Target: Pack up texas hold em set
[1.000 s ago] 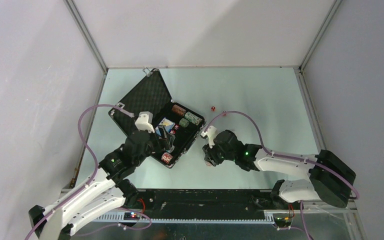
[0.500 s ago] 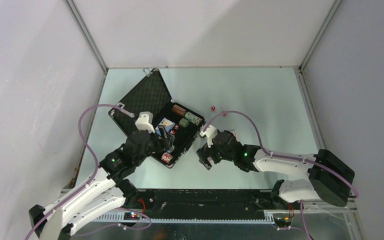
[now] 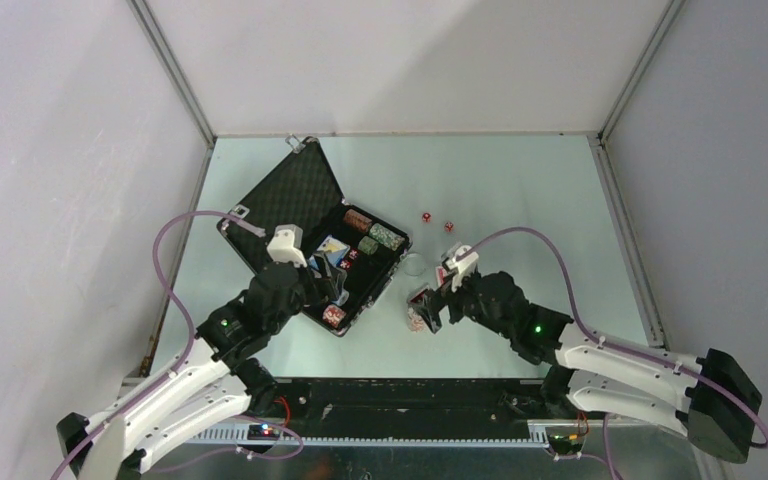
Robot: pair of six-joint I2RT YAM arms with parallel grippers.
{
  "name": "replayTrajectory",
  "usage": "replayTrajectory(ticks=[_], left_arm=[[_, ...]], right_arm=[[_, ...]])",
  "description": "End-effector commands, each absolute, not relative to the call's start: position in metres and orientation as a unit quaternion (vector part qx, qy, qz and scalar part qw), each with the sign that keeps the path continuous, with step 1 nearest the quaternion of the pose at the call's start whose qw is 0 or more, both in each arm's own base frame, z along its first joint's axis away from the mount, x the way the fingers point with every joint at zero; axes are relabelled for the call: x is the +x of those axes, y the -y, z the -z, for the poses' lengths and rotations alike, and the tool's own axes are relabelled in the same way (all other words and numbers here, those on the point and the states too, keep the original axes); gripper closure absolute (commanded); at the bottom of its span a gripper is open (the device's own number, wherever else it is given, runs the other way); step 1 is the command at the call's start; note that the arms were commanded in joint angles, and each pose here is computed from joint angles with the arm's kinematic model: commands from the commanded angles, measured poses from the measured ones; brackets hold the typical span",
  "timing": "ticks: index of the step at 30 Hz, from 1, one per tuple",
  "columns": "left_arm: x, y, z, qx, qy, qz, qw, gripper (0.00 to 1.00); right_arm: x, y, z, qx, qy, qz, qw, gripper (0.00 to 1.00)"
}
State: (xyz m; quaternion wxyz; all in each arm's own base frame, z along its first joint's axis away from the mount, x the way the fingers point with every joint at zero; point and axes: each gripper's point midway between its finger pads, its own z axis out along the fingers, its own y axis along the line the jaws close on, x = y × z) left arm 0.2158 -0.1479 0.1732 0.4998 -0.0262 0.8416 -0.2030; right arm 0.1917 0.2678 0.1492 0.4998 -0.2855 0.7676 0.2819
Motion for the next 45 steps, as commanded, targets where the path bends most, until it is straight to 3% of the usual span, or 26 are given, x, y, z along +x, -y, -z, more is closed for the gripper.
replayTrajectory(ticks=[1, 13, 25, 34, 36, 37, 39, 45], left_arm=[[0.218, 0.145, -0.174, -0.028, -0.836, 0.197, 0.511, 0.19], [0.218, 0.145, -0.169, -0.033, -0.835, 0.201, 0.512, 0.2], [0.215, 0.136, -0.162, -0.027, -0.83, 0.19, 0.523, 0.2], [0.212, 0.133, -0.163, -0.026, -0.825, 0.192, 0.531, 0.19], [0.211, 0.133, -0.163, -0.025, -0.825, 0.196, 0.529, 0.19], [0.211, 0.134, -0.163, -0.025, -0.825, 0.198, 0.528, 0.19], [0.211, 0.136, -0.163, -0.024, -0.826, 0.201, 0.526, 0.19], [0.21, 0.136, -0.162, -0.021, -0.828, 0.199, 0.524, 0.19]], right_arm=[[0.18, -0.261, -0.128, -0.256, -0.768, -0.305, 0.502, 0.01], [0.176, -0.261, -0.088, -0.289, -0.729, -0.297, 0.545, 0.12], [0.17, -0.288, -0.049, -0.351, -0.734, -0.284, 0.508, 0.21], [0.179, -0.304, -0.054, -0.367, -0.719, -0.279, 0.52, 0.3], [0.178, -0.31, -0.055, -0.378, -0.714, -0.285, 0.516, 0.47], [0.179, -0.311, -0.055, -0.379, -0.715, -0.286, 0.513, 0.61], [0.179, -0.314, -0.059, -0.381, -0.715, -0.293, 0.508, 0.72], [0.186, -0.315, -0.085, -0.384, -0.725, -0.312, 0.48, 0.8]])
